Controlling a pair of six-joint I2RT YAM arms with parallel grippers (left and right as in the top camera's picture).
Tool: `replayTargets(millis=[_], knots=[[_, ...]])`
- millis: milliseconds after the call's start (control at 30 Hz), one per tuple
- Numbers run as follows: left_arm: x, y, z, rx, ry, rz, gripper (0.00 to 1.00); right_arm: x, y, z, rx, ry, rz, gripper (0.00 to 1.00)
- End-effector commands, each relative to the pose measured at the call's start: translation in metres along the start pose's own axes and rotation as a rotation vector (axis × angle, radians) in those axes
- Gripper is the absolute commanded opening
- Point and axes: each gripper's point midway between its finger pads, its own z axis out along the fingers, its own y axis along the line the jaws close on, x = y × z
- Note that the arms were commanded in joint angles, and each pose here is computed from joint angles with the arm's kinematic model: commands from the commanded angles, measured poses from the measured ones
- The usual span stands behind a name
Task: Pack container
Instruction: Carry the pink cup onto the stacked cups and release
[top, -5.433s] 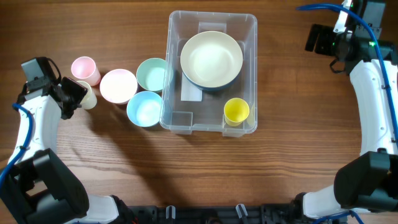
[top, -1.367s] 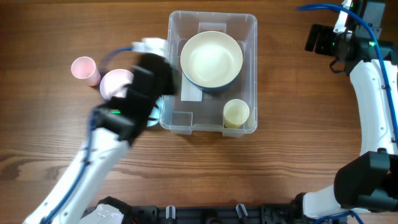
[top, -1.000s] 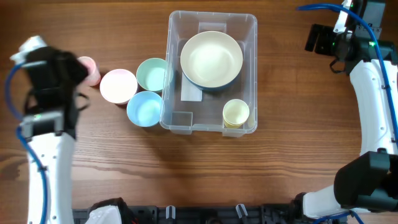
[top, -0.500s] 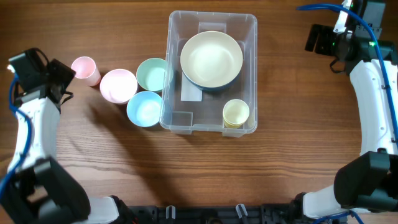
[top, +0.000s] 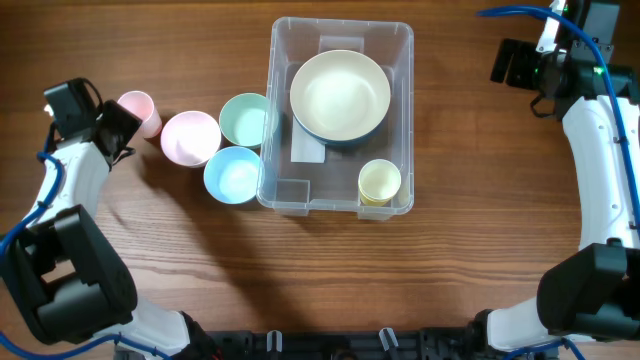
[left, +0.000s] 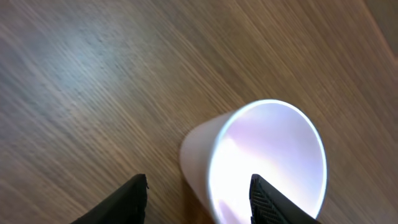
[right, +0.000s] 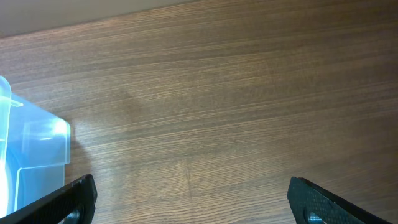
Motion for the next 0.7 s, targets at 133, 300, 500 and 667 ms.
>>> replayTargets(millis=[133, 300, 500, 667], knots=[[0.017, -0.013, 0.018, 0.018, 0.048, 0.027, 0.54, 0.000, -0.001, 0.004, 0.012, 0.004, 0.012, 1.00], [0.014, -0.013, 0.021, 0.020, 0.033, 0.027, 0.24, 0.000, -0.001, 0.004, 0.012, 0.004, 0.012, 1.00], [0.001, -0.020, 0.008, 0.036, 0.005, 0.026, 0.04, 0.000, -0.001, 0.004, 0.012, 0.004, 0.012, 1.00], [-0.025, -0.042, -0.040, 0.070, -0.044, 0.031, 0.04, 0.000, -0.001, 0.004, 0.012, 0.004, 0.012, 1.00]])
